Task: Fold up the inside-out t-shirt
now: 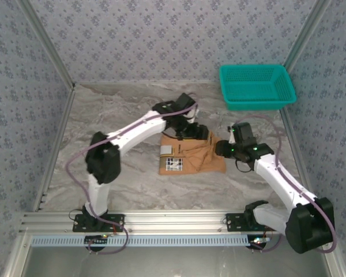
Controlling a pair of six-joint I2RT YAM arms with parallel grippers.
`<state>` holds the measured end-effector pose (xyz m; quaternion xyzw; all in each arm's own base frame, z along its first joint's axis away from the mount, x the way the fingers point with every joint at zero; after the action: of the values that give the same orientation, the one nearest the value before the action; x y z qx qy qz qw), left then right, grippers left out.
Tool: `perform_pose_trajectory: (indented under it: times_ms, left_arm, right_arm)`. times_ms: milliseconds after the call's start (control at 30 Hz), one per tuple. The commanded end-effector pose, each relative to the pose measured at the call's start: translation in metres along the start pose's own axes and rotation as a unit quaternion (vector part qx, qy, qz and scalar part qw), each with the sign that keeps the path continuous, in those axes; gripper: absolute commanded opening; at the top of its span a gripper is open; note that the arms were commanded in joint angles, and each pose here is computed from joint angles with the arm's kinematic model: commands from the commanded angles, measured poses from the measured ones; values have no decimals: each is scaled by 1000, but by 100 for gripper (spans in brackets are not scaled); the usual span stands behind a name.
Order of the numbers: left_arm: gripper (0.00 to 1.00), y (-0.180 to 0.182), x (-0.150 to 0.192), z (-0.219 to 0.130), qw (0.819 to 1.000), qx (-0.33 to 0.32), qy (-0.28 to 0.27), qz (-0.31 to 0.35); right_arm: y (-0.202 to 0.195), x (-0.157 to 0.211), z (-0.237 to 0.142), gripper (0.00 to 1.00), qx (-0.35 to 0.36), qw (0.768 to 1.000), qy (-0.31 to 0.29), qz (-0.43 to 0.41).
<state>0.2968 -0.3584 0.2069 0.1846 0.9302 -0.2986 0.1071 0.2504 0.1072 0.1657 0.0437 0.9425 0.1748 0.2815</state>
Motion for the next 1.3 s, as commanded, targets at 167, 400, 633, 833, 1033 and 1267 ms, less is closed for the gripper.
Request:
perform_pose_trajectory:
  times_ms: [167, 400, 633, 833, 1033, 1267]
  left_arm:
    - [66, 96, 18, -23, 991, -7, -66, -118]
    - [59, 117, 7, 13, 991, 12, -48, -126]
    - [57, 137, 6, 39, 989, 11, -31, -141]
    - [56, 151, 13, 50, 988, 2, -23, -152]
    - [56, 156, 17, 54, 989, -13, -17, -149]
    - [56, 158, 18, 52, 990, -21, -12, -141]
  right_arm:
    - [106, 3, 31, 48, -98, 984, 5, -148]
    - [130, 5, 65, 48, -79, 978, 15, -194]
    - [112, 12, 95, 52, 9, 973, 38, -228]
    - [84, 23, 97, 39, 96, 963, 75, -239]
    - [53, 25, 63, 12, 157, 957, 80, -231]
    - [-6, 39, 25, 4, 237, 951, 118, -163]
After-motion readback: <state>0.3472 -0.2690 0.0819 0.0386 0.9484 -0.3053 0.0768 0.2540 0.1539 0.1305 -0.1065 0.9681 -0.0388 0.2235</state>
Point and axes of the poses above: each hand's point on the last joint's axis, 136 mm out from that joint toward the fingers, its own z axis out along the fingers, its own y axis along the line the jaws close on, x = y × z, the point moved 5 cm from there along -z, back along the fingers, and after that the axes turned 6 degrees about z, right-handed, at the moved point
